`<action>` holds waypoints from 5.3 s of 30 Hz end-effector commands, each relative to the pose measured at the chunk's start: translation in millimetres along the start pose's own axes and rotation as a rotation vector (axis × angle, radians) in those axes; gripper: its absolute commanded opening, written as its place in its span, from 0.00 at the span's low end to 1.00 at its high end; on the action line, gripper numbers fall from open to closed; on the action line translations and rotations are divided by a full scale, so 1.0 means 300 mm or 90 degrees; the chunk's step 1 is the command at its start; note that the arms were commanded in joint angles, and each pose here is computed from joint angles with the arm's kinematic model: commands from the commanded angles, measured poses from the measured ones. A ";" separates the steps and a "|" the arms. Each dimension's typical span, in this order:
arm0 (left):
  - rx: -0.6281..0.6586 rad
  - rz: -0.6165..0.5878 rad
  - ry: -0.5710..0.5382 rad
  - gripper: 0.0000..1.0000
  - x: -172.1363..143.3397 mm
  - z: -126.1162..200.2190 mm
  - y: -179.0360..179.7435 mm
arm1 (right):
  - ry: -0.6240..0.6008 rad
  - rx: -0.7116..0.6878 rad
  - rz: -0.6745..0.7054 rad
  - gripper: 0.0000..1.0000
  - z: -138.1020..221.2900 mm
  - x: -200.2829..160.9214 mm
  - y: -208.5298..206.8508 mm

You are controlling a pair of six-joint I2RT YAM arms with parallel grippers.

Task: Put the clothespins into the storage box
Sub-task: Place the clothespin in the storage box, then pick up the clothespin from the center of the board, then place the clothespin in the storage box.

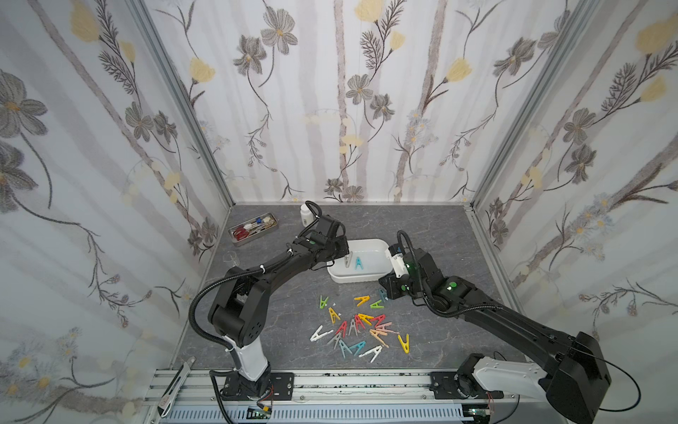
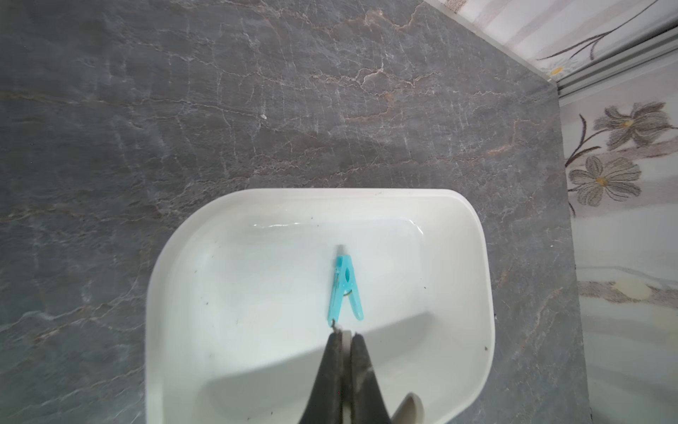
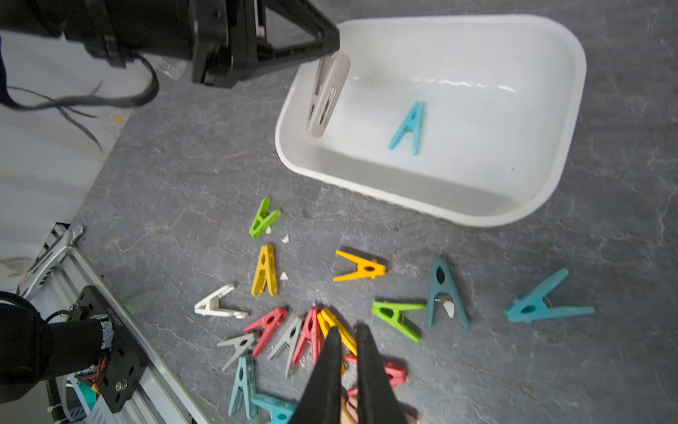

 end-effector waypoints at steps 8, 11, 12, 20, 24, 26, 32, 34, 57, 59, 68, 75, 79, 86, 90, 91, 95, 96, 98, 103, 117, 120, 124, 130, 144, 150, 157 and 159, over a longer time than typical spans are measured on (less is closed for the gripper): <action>0.031 -0.038 -0.006 0.00 0.019 -0.153 -0.027 | 0.039 -0.064 -0.038 0.13 0.032 -0.144 -0.064; 0.039 -0.035 -0.002 0.00 0.009 -0.176 -0.015 | 0.045 -0.065 -0.057 0.13 0.037 -0.183 -0.077; 0.041 -0.035 -0.001 0.00 0.005 -0.181 -0.013 | 0.048 -0.066 -0.063 0.13 0.039 -0.196 -0.082; 0.045 -0.033 0.001 0.08 -0.007 -0.195 -0.008 | 0.047 -0.071 -0.088 0.14 0.060 -0.243 -0.101; 0.037 -0.035 0.002 0.18 -0.006 -0.192 -0.014 | 0.040 -0.065 -0.093 0.14 0.064 -0.240 -0.098; 0.034 -0.037 0.002 0.20 -0.006 -0.190 -0.019 | 0.040 -0.057 -0.095 0.14 0.061 -0.239 -0.093; 0.028 -0.044 -0.002 0.23 -0.004 -0.179 -0.024 | 0.036 -0.060 -0.101 0.14 0.066 -0.240 -0.094; 0.024 -0.045 0.000 0.23 -0.002 -0.173 -0.029 | 0.031 -0.061 -0.101 0.15 0.067 -0.234 -0.094; 0.002 -0.091 -0.055 0.42 -0.040 0.034 -0.084 | 0.033 -0.126 -0.135 0.16 0.068 -0.244 -0.131; -0.007 -0.088 -0.075 0.42 -0.069 0.083 -0.067 | 0.027 -0.142 -0.154 0.19 0.090 -0.266 -0.148; -0.013 -0.054 -0.110 0.45 -0.102 0.243 -0.018 | 0.124 -0.160 -0.219 0.27 0.061 -0.405 -0.179; -0.008 -0.044 -0.127 0.46 -0.133 0.310 0.027 | 0.176 -0.141 -0.233 0.28 0.028 -0.480 -0.175; 0.000 -0.040 -0.132 0.46 -0.145 0.319 0.048 | 0.204 -0.137 -0.223 0.30 0.005 -0.504 -0.167; -0.003 -0.033 -0.127 0.46 -0.158 0.316 0.059 | 0.228 -0.141 -0.211 0.29 -0.029 -0.516 -0.161; 0.002 -0.037 -0.134 0.46 -0.152 0.325 0.063 | 0.235 -0.149 -0.207 0.26 -0.035 -0.528 -0.168; 0.004 -0.036 -0.134 0.46 -0.151 0.327 0.065 | 0.235 -0.150 -0.208 0.25 -0.037 -0.531 -0.170; 0.005 -0.035 -0.134 0.46 -0.150 0.328 0.071 | 0.239 -0.148 -0.208 0.20 -0.040 -0.534 -0.169; 0.006 -0.035 -0.134 0.46 -0.151 0.327 0.071 | 0.240 -0.147 -0.207 0.19 -0.040 -0.532 -0.168; 0.005 -0.034 -0.135 0.46 -0.150 0.329 0.071 | 0.242 -0.147 -0.206 0.15 -0.038 -0.531 -0.167; 0.006 -0.035 -0.135 0.46 -0.146 0.327 0.071 | 0.243 -0.153 -0.200 0.08 -0.031 -0.528 -0.169; 0.015 -0.028 -0.137 0.47 -0.148 0.331 0.085 | 0.195 -0.138 -0.171 0.00 -0.001 -0.411 -0.133; 0.029 -0.031 -0.134 0.47 -0.153 0.322 0.097 | 0.180 -0.126 -0.164 0.00 0.003 -0.367 -0.122; 0.050 -0.032 -0.119 0.47 -0.157 0.306 0.113 | 0.148 -0.091 -0.173 0.00 -0.006 -0.297 -0.109; 0.068 -0.042 -0.119 0.47 -0.133 0.293 0.109 | 0.060 0.026 -0.199 0.00 -0.029 -0.088 -0.067; 0.094 -0.016 -0.088 0.49 -0.173 0.340 0.174 | -0.038 0.108 -0.063 0.00 -0.257 0.348 0.012; 0.097 0.003 -0.098 0.49 -0.204 0.395 0.208 | -0.063 0.079 -0.037 0.00 -0.361 0.480 -0.032; 0.100 0.018 -0.091 0.50 -0.237 0.442 0.236 | -0.020 0.034 -0.038 0.00 -0.532 0.462 -0.126; 0.090 0.033 -0.089 0.50 -0.247 0.443 0.239 | -0.008 0.020 -0.038 0.00 -0.564 0.439 -0.147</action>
Point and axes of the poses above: each gripper's point midway between its finger pads, its own z axis back along the fingers, its own y axis along the line the jaws close on, x = y × z, the point moved 6 cm from there along z, back along the fingers, and after that the axes turned 4 degrees about z, right-handed, at the moved point
